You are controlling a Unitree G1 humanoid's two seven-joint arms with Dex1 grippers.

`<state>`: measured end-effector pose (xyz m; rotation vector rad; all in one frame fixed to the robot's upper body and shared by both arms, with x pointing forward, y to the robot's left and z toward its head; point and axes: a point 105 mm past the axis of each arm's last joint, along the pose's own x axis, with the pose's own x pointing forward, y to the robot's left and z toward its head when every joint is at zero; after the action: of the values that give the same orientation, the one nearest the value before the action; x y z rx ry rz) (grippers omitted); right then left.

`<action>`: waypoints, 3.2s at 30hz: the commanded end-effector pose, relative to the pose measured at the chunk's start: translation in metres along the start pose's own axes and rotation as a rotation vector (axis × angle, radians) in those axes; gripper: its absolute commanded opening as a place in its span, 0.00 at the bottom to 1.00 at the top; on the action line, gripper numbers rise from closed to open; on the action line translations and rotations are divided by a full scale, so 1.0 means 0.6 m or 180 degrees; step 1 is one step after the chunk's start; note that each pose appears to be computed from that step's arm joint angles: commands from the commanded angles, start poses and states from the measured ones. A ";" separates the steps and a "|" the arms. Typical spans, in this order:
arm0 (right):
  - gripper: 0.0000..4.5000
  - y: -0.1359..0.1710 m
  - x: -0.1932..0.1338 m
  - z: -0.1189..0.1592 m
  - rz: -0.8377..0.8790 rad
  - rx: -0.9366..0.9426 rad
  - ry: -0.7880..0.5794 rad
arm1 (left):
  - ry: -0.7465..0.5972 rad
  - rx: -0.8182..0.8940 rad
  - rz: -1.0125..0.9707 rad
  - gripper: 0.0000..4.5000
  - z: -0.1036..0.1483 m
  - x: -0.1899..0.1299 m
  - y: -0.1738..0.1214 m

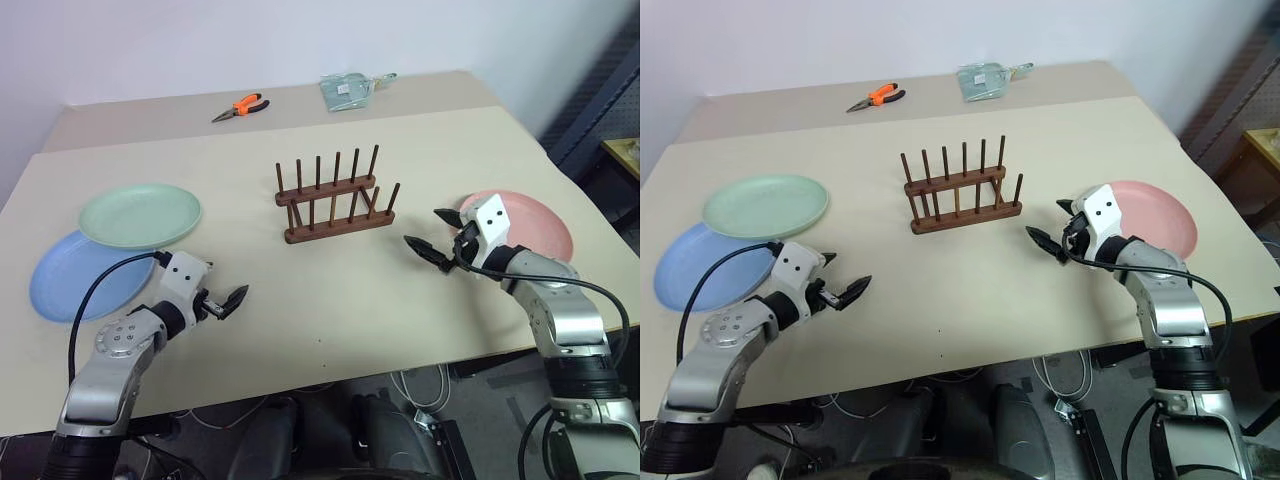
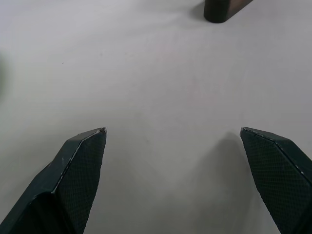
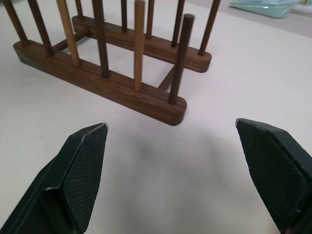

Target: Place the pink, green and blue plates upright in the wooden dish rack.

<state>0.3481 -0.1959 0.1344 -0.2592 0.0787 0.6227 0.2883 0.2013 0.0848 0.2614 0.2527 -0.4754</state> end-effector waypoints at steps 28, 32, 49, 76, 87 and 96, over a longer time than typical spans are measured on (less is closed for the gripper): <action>1.00 0.053 -0.037 0.035 -0.0467 -0.0173 -0.0213 | -0.0164 0.0403 -0.1505 0.70 0.089 0.253 -0.090; 1.00 0.045 -0.042 0.029 -0.0492 -0.0221 -0.0139 | -0.0228 0.0497 -0.1679 0.25 0.091 0.251 -0.108; 1.00 -0.022 -0.123 -0.015 -0.0755 -0.0405 0.0351 | -0.0200 0.1071 -0.2548 0.51 0.070 0.154 -0.134; 0.00 0.057 0.012 -0.083 -0.0426 -0.0434 0.0737 | 0.0066 0.0067 -0.1028 0.13 0.033 0.184 -0.179; 0.00 0.011 0.050 -0.069 -0.0737 -0.0428 0.0610 | 0.0019 0.0107 -0.0656 0.13 0.039 0.217 -0.141; 0.86 -0.034 -0.068 -0.002 -0.0885 -0.0993 0.0503 | -0.0187 0.0074 -0.0699 0.12 0.054 0.204 -0.139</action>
<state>0.3310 -0.2340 0.1171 -0.5852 0.1712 0.3446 0.3621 0.0585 0.0751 0.2419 0.1733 -0.7204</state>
